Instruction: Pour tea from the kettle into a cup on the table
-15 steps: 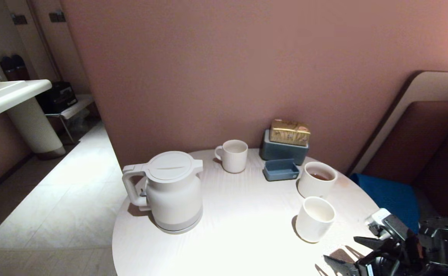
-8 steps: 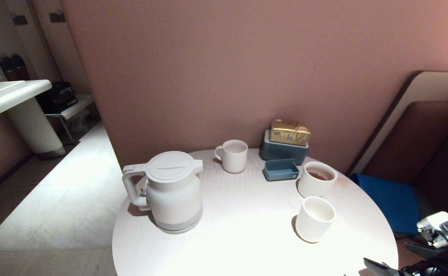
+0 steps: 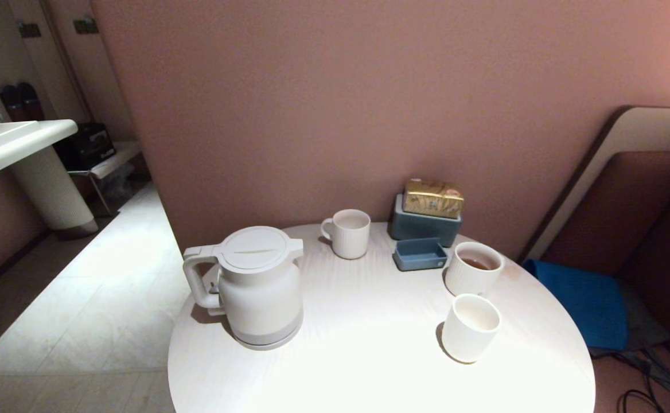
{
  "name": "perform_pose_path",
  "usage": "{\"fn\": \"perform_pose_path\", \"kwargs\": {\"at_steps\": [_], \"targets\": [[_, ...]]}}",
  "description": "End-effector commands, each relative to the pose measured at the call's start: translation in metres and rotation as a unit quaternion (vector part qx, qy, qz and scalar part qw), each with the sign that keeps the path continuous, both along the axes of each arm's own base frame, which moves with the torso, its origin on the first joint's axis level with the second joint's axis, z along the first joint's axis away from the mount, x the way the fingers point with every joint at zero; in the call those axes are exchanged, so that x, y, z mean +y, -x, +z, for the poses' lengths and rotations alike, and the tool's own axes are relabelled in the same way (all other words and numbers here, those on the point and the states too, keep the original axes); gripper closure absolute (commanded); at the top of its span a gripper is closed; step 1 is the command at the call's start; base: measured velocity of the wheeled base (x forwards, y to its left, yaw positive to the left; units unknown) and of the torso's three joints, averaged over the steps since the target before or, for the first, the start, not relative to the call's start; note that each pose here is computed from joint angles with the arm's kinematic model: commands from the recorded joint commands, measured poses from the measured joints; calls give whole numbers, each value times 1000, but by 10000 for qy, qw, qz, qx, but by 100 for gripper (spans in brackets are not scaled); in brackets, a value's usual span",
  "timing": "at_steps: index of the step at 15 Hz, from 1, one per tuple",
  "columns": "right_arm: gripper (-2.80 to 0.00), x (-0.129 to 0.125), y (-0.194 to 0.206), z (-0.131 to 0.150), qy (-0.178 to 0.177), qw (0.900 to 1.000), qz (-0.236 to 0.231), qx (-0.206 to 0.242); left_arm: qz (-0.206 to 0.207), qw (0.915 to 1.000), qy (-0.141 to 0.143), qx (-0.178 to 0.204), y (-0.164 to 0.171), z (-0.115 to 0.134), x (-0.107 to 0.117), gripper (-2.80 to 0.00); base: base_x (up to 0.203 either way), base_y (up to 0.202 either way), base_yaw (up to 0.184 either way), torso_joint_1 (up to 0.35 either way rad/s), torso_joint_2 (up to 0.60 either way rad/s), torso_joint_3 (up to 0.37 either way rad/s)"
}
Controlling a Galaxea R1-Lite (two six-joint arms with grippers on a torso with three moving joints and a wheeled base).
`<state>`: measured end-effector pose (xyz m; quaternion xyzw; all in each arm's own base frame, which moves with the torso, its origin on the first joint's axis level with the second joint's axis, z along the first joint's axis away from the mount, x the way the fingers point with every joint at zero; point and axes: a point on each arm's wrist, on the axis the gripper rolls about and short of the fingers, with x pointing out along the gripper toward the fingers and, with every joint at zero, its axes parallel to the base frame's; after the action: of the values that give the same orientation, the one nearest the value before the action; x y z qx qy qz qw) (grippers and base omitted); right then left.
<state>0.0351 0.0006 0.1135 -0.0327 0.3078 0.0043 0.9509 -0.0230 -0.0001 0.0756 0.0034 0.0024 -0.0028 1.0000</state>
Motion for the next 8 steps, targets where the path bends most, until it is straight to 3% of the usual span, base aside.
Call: {"fn": "perform_pose_path", "kwargs": {"at_steps": [1,8], "targets": [[0,-1,25,2,-31,9995,-13,-304,-3,10000,-4,6,0,0,0,0,0,0,0,0,0,0],[0,-3,76,-6,-240,9978,-246,-575,-3,10000,-4,6,0,0,0,0,0,0,0,0,0,0]]}}
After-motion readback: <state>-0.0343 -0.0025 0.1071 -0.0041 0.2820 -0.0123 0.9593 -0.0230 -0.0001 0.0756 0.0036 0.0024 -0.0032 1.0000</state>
